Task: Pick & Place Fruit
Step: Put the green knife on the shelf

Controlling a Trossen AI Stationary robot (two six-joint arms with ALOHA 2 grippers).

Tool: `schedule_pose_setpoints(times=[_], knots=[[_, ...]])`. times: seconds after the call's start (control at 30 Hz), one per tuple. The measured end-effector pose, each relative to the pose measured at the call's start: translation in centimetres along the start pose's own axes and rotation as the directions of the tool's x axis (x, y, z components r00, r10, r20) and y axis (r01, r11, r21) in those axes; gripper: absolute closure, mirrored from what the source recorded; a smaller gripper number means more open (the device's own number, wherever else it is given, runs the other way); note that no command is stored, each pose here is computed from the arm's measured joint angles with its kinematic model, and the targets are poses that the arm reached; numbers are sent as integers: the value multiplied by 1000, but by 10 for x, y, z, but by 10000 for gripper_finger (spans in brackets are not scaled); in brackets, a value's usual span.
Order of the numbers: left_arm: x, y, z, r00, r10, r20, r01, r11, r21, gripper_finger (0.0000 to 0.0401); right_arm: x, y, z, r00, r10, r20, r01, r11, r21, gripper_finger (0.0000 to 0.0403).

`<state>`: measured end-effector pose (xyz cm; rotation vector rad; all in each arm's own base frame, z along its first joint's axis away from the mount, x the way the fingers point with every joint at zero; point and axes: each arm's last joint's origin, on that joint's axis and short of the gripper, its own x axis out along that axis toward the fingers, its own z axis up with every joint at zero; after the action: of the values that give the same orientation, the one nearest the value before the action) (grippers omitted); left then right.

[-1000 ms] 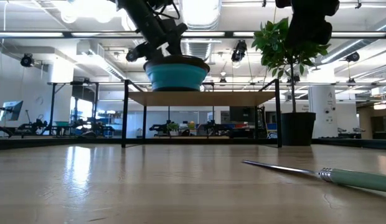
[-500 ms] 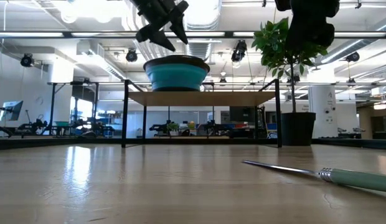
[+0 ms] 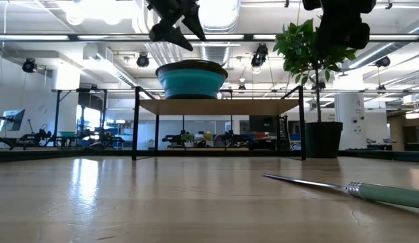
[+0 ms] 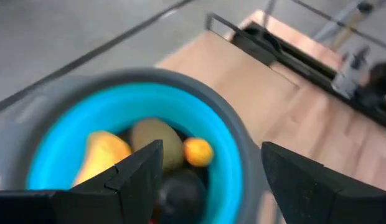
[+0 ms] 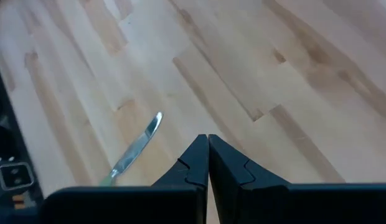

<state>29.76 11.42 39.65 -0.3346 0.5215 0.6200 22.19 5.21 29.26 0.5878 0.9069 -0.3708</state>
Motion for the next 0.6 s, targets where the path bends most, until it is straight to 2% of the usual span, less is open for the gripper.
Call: schedule_pose_setpoints(times=[0.3,0.6], knots=[[-11,-42,-24,990,-95,-101,107,987,123,126,12,21,-10,993,55,-101,-60,997,-47,394],[-31,-80,-54,960,-154,-233,203,958,203,126,30,62,-9,984,63,-168,-86,988,-130,394]])
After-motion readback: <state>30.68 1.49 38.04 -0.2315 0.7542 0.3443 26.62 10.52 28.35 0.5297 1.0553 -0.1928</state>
